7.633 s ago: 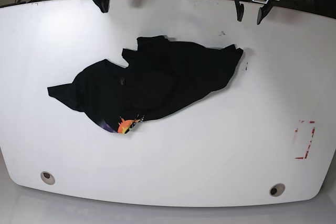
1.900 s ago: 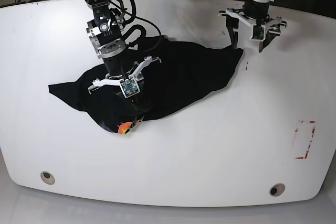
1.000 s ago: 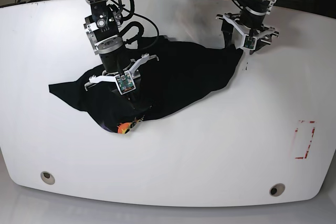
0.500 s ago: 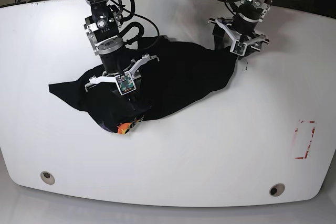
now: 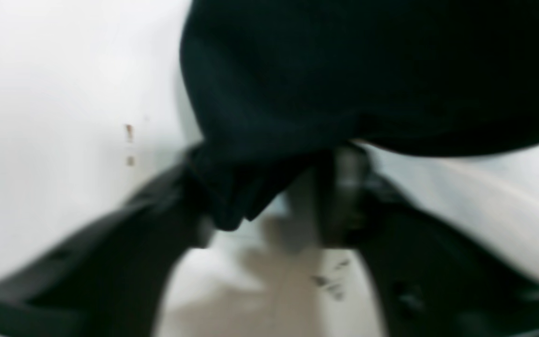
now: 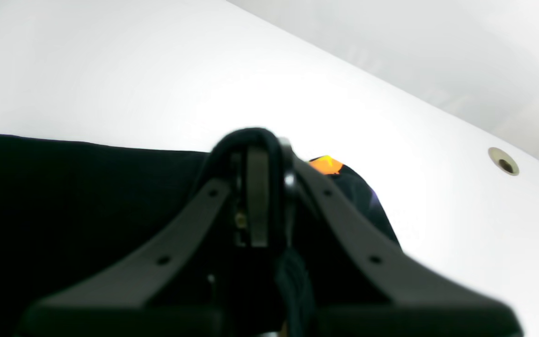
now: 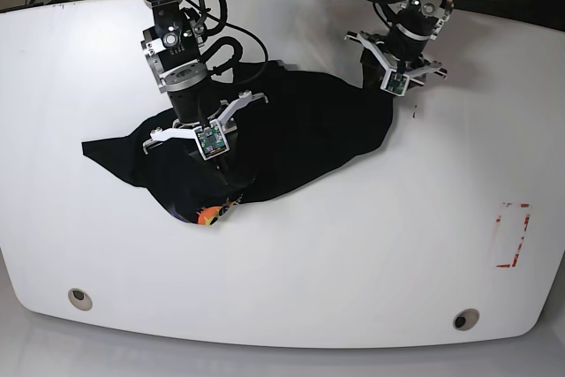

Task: Layout the t-shirt on the table in an organized manner, then fold the t-shirt properly
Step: 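Lower the left gripper and grasp the t-shirt edge near the hem, then lift the t-shirt with both grippers and shake it out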

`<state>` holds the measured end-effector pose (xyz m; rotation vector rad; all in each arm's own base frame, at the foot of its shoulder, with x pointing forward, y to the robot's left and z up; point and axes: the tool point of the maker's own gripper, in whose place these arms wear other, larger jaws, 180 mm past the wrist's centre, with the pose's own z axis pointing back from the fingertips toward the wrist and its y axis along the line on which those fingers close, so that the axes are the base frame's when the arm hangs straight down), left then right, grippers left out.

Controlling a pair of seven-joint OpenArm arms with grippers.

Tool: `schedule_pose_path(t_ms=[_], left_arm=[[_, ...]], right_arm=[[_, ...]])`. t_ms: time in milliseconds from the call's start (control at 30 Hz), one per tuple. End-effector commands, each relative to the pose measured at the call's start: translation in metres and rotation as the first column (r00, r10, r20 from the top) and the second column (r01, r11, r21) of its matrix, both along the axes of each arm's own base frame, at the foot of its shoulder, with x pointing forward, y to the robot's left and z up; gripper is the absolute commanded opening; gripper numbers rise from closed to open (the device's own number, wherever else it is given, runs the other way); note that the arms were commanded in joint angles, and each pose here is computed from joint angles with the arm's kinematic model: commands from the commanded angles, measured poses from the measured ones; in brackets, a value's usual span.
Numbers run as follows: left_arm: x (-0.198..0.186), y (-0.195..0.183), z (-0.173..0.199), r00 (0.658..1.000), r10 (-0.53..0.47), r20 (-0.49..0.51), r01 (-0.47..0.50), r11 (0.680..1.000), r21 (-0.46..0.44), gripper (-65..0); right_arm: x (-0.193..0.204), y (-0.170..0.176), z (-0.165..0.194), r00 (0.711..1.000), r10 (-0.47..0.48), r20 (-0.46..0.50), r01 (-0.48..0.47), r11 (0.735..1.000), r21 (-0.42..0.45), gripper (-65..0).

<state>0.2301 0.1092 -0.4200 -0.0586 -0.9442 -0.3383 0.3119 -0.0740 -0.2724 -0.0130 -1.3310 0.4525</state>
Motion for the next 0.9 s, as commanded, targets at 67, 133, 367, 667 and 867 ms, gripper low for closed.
schedule_pose_path(t_ms=[67, 133, 367, 667, 867], left_arm=[[0.008, 0.002, -0.002, 1.0, 0.008, 0.002, -0.008, 1.0, 0.005, -64.4], [0.008, 0.003, -0.004, 1.0, 0.009, -0.001, -0.009, 1.0, 0.007, -65.0], [0.01, 0.006, -0.003, 1.0, 0.014, 0.007, -0.014, 1.0, 0.009, -65.0], [0.042, 0.039, 0.042, 0.988, 0.075, 0.137, -0.081, 0.996, 0.036, -65.0], [0.07, 0.062, 0.081, 0.974, 0.087, 0.209, -0.104, 0.992, 0.072, -65.0]], right_arm=[[0.004, 0.001, 0.018, 0.998, 0.003, 0.064, -0.004, 1.0, 0.016, -65.0], [0.004, 0.001, 0.018, 0.998, 0.003, 0.064, -0.004, 1.0, 0.016, -65.0], [0.008, -0.014, 0.02, 0.997, -0.037, 0.071, 0.036, 0.999, 0.007, -65.0], [0.026, -0.062, 0.041, 0.972, -0.196, 0.13, 0.191, 0.98, 0.047, -65.0], [0.037, -0.09, 0.064, 0.947, -0.263, 0.187, 0.253, 0.964, 0.077, -65.0]])
